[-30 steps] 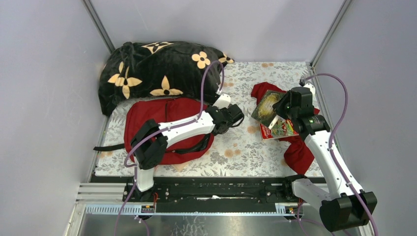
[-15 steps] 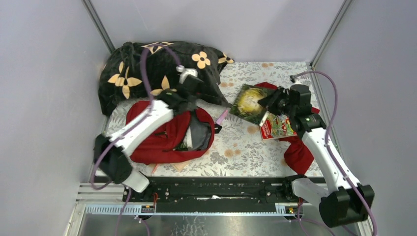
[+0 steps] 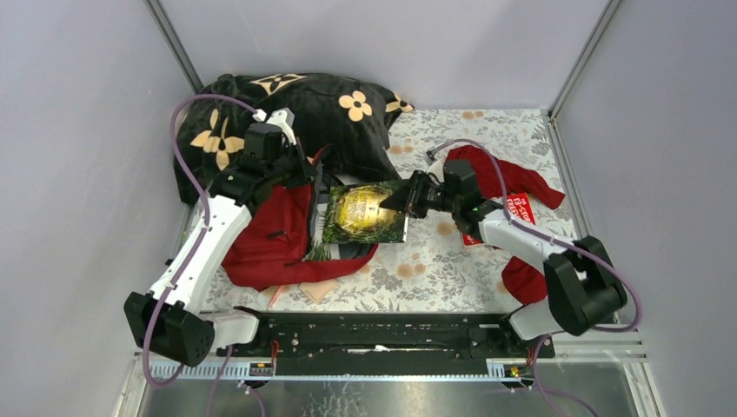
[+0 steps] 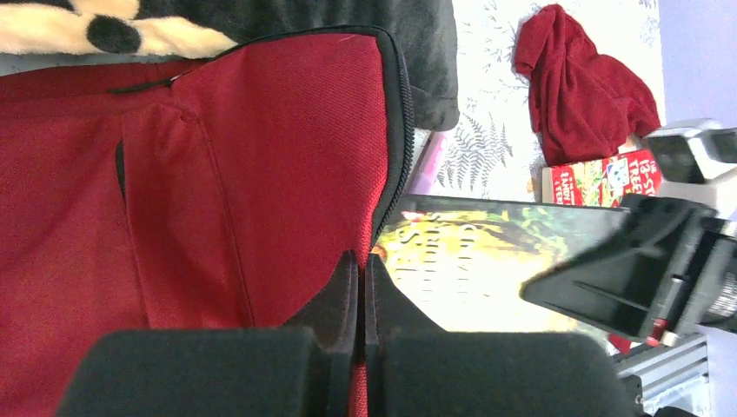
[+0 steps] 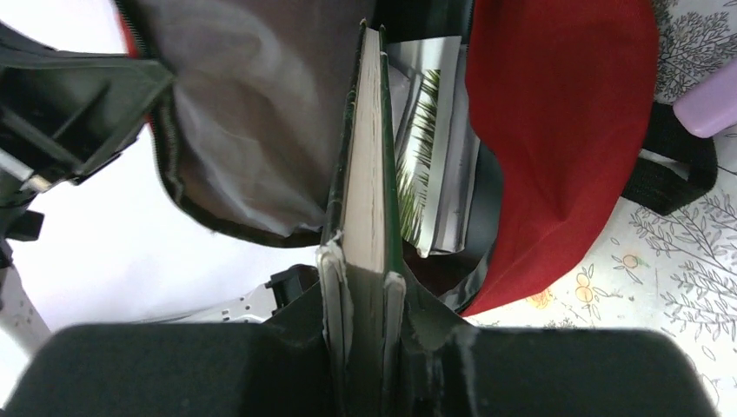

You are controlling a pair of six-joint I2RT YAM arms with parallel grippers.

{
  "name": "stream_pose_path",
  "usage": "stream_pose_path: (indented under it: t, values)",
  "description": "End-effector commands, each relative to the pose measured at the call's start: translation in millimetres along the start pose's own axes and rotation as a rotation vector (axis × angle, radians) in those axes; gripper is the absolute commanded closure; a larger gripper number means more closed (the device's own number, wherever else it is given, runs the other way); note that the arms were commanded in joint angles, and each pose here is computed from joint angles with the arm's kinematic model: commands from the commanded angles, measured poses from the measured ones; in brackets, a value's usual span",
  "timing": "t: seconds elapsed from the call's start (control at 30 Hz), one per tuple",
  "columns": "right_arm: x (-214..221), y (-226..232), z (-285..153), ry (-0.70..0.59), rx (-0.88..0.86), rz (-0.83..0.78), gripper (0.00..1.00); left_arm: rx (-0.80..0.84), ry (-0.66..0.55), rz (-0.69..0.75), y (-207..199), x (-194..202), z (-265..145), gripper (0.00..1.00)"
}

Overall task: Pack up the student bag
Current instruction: Place the book in the student bag.

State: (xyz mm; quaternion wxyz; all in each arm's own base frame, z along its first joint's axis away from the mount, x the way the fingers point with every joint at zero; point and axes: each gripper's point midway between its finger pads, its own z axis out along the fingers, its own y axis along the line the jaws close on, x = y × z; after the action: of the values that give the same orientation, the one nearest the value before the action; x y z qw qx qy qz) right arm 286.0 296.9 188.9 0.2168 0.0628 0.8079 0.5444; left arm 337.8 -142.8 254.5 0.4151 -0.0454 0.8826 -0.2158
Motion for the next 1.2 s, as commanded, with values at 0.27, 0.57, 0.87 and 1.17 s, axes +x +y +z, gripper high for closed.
stream_pose_path:
  t: [0.27, 0.57, 0.87, 1.17]
  values:
    - [-16, 66, 28, 0.032, -0.282, -0.067, 1.00, 0.126, -0.198, -0.047, -12, -55, -36, 1.00]
    - [15, 74, 71, 0.148, -0.284, -0.045, 1.00, 0.222, -0.246, -0.061, -29, -66, -47, 1.00]
    - [45, 62, 151, 0.231, -0.206, -0.103, 1.00, 0.287, -0.267, -0.079, -41, -70, -52, 1.00]
    - [76, 52, 224, 0.266, -0.090, -0.130, 1.00, 0.286, -0.266, -0.119, -36, -69, -44, 1.00]
